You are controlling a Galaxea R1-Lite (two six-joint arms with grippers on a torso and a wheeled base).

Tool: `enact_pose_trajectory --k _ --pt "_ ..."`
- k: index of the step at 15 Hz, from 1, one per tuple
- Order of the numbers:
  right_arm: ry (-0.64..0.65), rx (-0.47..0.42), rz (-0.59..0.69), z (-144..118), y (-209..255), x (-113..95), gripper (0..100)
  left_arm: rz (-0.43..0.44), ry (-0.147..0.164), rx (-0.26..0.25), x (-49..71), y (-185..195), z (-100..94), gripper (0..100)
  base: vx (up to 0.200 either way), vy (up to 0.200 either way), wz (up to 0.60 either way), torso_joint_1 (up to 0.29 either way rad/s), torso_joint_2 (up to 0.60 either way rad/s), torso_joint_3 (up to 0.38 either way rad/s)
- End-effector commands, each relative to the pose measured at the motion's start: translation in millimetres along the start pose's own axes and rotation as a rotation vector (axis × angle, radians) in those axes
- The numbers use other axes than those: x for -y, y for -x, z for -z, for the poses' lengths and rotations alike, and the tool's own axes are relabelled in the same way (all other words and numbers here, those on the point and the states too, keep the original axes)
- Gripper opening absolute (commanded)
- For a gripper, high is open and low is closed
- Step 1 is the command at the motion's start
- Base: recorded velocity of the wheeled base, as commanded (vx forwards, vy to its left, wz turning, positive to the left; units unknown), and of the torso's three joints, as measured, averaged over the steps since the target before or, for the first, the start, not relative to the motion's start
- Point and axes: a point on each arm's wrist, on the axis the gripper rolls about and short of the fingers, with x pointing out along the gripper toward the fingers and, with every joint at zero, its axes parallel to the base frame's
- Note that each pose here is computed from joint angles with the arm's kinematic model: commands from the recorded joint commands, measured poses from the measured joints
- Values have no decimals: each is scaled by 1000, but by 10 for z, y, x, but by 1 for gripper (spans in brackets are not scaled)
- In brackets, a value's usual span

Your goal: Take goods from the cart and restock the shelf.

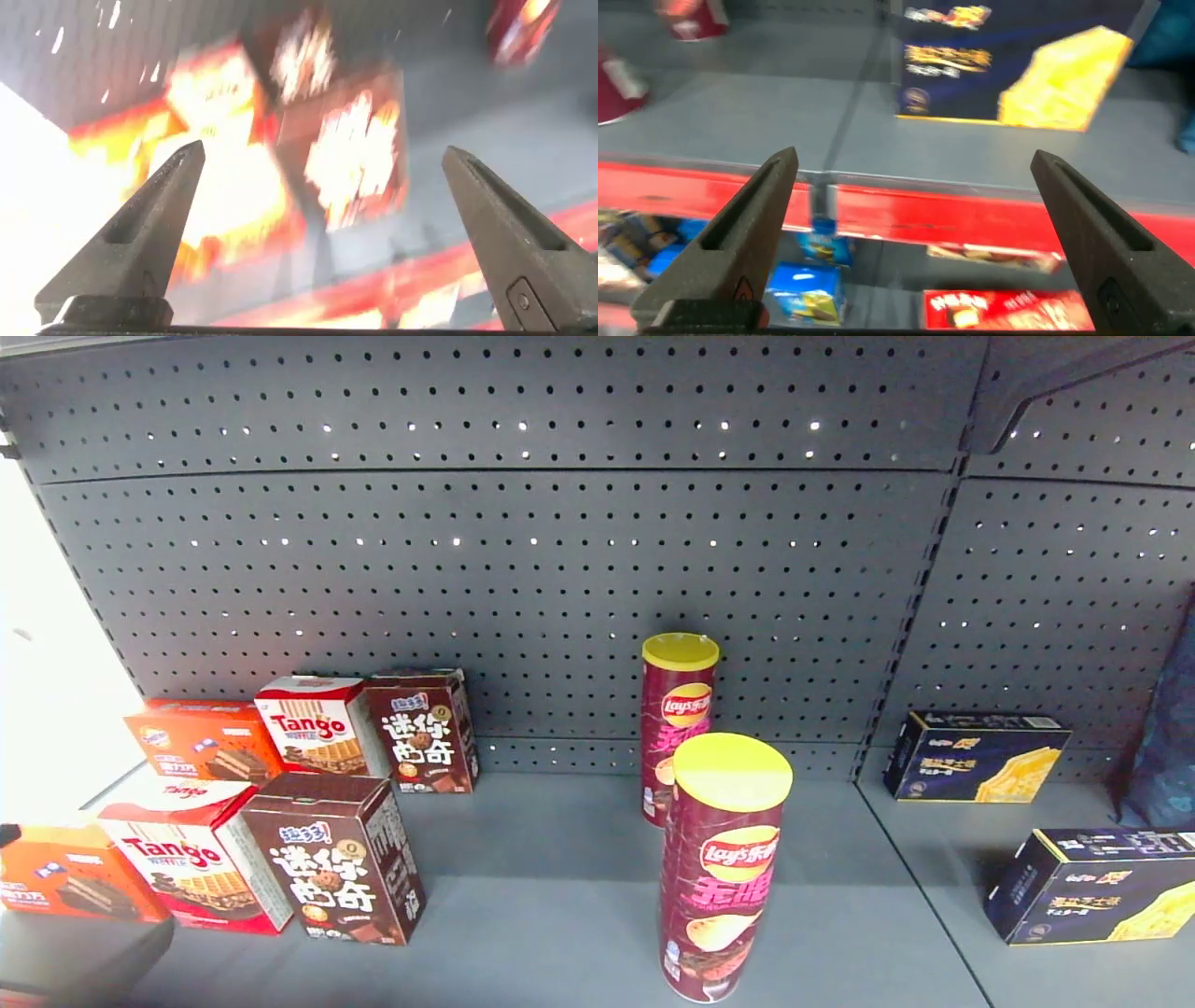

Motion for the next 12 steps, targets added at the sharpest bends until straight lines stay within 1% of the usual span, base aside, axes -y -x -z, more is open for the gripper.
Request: enact_pose_trajectory --k 1,2,3,4,5,6,7,8,10,12 --pt "-11 80 -12 -635 29 7 100 -38 9 68 -19 261 130 100 0 0 0 0 0 0" --pt "4 -5 -69 -995 -186 -16 100 -37 8 69 -15 273 156 100 0 0 0 0 0 0" --pt "10 19 -154 -1215 -214 -38 100 -38 9 68 -13 276 164 100 0 0 0 0 0 0" --pt "14 -28 -225 -1327 -363 -80 100 -38 9 70 -14 279 165 100 0 0 0 0 0 0" --pt "17 -53 -272 -1405 -462 -115 100 -36 8 66 -11 273 172 100 0 0 0 0 0 0" --pt "37 -132 -371 -1505 -712 -224 100 -33 6 54 0 259 205 100 0 0 0 0 0 0" --pt "79 -188 -439 -1516 -892 -344 100 -30 5 50 3 253 213 100 0 0 0 0 0 0" --pt "124 -241 -473 -1460 -1058 -451 100 -31 5 51 2 254 209 100 0 0 0 0 0 0" --pt "150 -310 -483 -1369 -1262 -570 100 -31 5 53 -3 249 183 100 0 0 0 0 0 0" --pt "185 -381 -489 -1253 -1451 -745 100 -28 3 43 5 241 213 100 0 0 0 0 0 0"
